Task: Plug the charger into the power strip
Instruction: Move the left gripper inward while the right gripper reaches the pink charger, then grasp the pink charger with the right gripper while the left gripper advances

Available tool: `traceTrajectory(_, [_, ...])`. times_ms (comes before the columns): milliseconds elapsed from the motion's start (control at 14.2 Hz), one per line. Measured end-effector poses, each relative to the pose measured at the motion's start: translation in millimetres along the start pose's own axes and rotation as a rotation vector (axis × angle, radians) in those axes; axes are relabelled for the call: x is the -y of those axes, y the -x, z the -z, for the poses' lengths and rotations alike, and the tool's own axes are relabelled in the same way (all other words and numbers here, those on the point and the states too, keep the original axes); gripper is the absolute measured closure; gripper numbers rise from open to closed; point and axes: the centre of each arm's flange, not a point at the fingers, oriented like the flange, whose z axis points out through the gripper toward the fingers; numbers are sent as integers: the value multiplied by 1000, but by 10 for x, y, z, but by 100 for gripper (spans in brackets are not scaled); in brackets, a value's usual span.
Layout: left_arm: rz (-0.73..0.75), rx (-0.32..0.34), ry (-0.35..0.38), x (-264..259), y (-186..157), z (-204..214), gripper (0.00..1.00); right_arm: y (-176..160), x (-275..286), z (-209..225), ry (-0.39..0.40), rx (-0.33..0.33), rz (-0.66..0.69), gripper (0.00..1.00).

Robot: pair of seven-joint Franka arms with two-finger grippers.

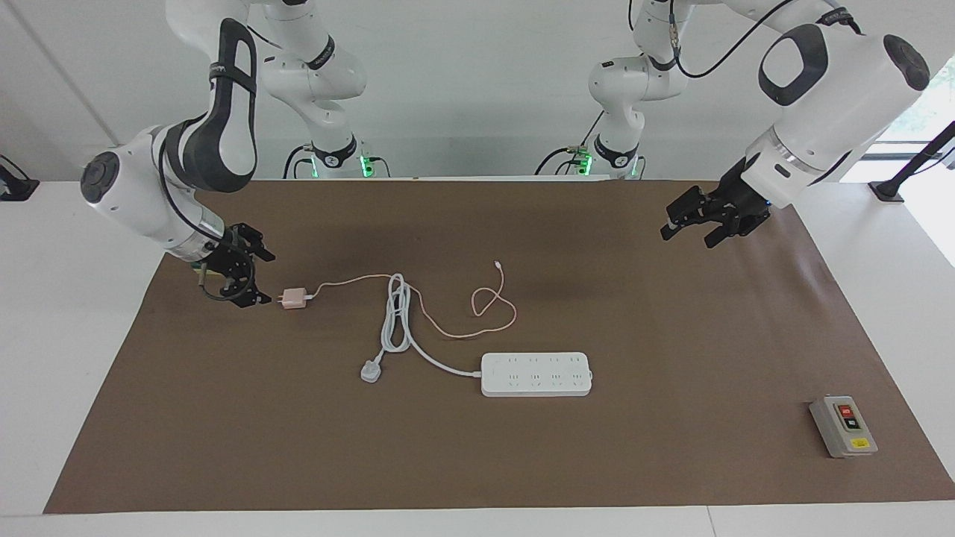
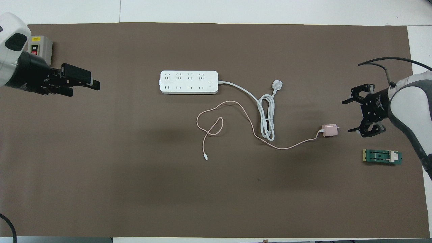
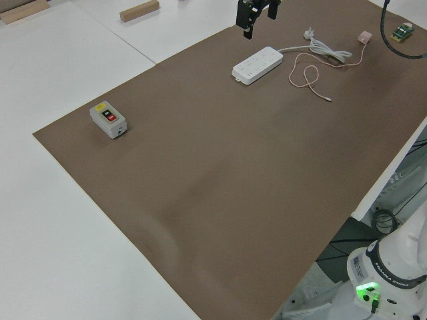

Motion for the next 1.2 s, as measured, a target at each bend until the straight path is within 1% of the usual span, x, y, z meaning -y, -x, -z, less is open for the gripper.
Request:
traceTrajectory(70, [16,3,65,18,-35,-5,0,-19,-8,-45,-7,12,-17,0])
traceTrajectory(211, [40,15,226,-64,-77,-26,0,-133,-27,-154,-7,61,-43,0])
traceTrajectory(282, [57,28,309,-86,-119,-70,0,-198,-29,-203,-7,79,-9,0])
traceTrajectory(423, [102,62,458,-60,-250,-230,0,-247,-20,-299,2,92,59,0])
traceTrajectory(563, [130,86,624,58,-428,-442,0,-273,2,-451,17,108,90,0])
traceTrajectory(634, [122,90,694,121,-503,-567,0,-303,14,-544,21,114,108,0])
traceTrajectory(845, [106,88,851,207,-609,-865,0,-397,-8,-822,26,134,105,0])
traceTrajectory(1056, [98,81,967,231,-566,-1121,0,-463,-81,-949,38,134,86,0])
traceTrajectory(1127, [80,73,999,268,-521,-1286,0,-476,-105,-988,42,134,82,0])
traceTrajectory(1197, [61,68,1015,318,-464,-1463,0,-488,-121,-1018,42,131,78,0])
